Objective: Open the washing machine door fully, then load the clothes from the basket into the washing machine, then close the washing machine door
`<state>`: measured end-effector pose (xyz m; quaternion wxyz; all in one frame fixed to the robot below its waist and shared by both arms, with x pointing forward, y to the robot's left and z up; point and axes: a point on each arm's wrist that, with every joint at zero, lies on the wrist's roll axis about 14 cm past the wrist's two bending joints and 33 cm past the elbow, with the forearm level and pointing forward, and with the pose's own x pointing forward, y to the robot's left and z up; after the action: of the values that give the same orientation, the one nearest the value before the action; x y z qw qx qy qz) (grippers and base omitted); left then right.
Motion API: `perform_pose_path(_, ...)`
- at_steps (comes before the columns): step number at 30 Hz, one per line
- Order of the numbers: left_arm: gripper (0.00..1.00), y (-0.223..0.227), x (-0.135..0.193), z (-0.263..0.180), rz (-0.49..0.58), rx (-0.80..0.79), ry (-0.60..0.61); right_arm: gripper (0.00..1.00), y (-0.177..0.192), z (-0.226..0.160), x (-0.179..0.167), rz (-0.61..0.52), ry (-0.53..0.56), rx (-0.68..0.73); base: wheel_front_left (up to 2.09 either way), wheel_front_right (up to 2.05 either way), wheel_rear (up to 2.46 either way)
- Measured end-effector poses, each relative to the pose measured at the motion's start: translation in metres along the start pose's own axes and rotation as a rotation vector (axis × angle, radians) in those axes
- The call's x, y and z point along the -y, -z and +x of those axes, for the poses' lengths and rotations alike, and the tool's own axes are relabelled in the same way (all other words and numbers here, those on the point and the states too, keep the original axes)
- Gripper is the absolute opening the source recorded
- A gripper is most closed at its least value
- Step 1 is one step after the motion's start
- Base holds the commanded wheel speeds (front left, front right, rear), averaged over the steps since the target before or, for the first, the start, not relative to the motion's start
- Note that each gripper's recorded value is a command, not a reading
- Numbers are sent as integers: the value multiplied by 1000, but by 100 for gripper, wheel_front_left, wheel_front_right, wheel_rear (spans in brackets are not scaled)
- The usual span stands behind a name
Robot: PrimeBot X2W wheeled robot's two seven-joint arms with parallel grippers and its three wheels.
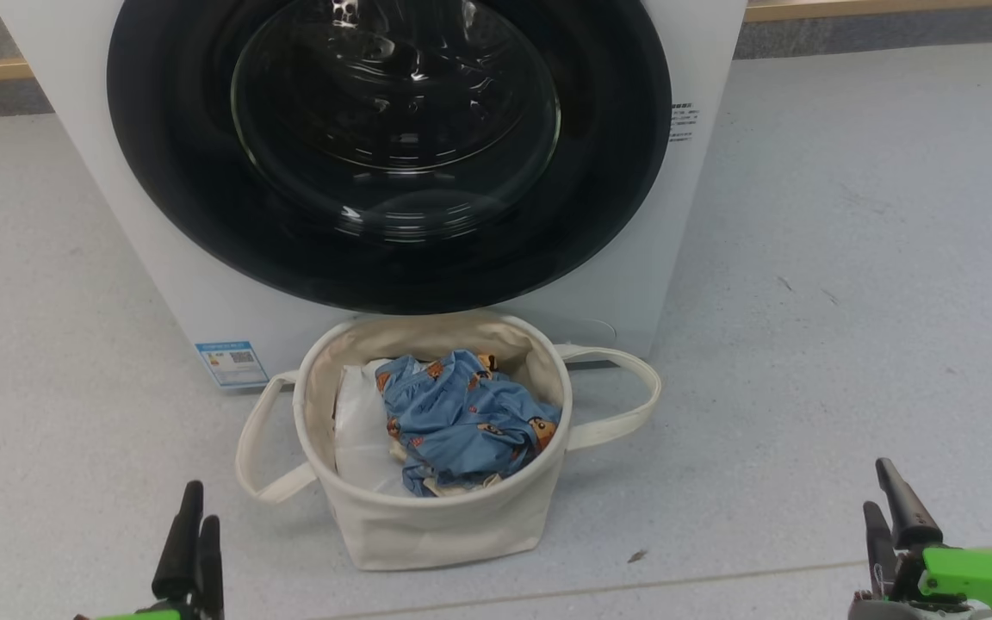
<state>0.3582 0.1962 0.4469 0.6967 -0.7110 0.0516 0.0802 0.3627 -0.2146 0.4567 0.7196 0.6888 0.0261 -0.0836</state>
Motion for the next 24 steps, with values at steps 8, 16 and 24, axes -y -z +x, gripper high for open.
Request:
perform_pose_path(8,100,-4,1,0,32,22,2,100,-1,5,-9,-68,-22,14,0,0,0)
perform_pose_path(16,100,-11,12,1,111,52,33,100,0,12,-27,-172,-74,23,0,0,0)
perform_pose_path(24,100,-20,31,1,207,94,87,100,7,18,-62,-255,-175,27,0,0,0)
